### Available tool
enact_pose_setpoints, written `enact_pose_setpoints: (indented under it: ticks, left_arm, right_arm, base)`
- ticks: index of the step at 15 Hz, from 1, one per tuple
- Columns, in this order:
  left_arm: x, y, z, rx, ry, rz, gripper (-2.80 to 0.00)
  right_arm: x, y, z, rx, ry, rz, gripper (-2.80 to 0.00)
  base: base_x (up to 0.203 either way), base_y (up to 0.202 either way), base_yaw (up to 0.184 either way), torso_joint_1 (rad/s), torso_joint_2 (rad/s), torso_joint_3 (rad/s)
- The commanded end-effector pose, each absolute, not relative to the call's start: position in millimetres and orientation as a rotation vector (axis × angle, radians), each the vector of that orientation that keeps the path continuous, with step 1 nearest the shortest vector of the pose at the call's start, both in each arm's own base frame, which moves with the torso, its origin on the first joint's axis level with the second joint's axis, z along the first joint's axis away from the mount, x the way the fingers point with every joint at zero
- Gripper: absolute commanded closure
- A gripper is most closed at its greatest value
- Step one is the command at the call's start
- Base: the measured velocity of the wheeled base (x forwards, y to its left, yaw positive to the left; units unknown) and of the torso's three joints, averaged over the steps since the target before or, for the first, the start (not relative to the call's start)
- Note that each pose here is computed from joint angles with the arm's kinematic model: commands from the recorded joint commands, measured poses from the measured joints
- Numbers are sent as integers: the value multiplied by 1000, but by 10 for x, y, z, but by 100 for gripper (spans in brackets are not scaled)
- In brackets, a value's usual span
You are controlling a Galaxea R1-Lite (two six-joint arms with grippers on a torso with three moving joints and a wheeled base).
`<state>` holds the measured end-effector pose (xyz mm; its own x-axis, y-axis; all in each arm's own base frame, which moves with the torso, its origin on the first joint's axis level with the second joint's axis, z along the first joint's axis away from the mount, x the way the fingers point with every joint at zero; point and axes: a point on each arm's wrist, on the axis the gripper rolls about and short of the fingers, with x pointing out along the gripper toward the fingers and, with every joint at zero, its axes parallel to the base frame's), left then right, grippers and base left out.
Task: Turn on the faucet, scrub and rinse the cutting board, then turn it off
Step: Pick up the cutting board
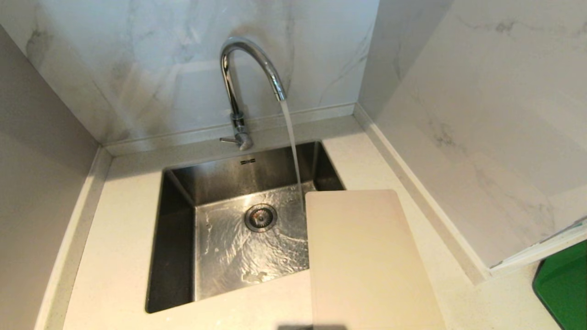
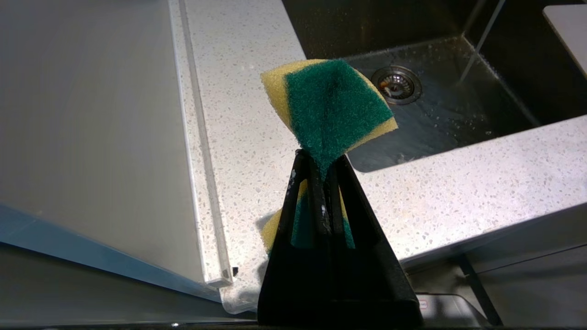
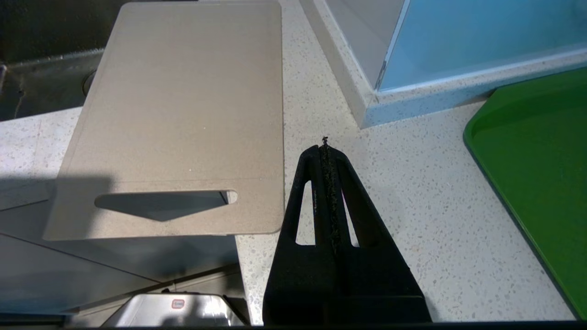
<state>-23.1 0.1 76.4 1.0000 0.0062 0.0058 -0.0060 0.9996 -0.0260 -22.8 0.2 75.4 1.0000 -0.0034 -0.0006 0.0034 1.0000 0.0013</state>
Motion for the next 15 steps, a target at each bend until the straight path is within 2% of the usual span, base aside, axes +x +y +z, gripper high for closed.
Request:
enact_pose_setpoints:
  ticks: [1,6,10,15]
  left_arm:
    - [-233,1,769,-29,-8,6,0]
    - [-234,1,771,-32,-8,6,0]
    - [-234,1,769,-32,-5,6,0]
    - [-244,1,760,-32,24,5,0]
  right_arm:
    - [-230,2,756,0,4,-5,0]
    - [-333,2,930,-22,49,-5,0]
    - [-370,3,1471,-24,61,-4,0]
    - [-223,4,2343,-83,56,9,0]
  base:
    - [0,0,0,0,0,0]
    - [0,0,0,0,0,0]
    - [0,0,0,0,0,0]
    - [0,0,0,0,0,0]
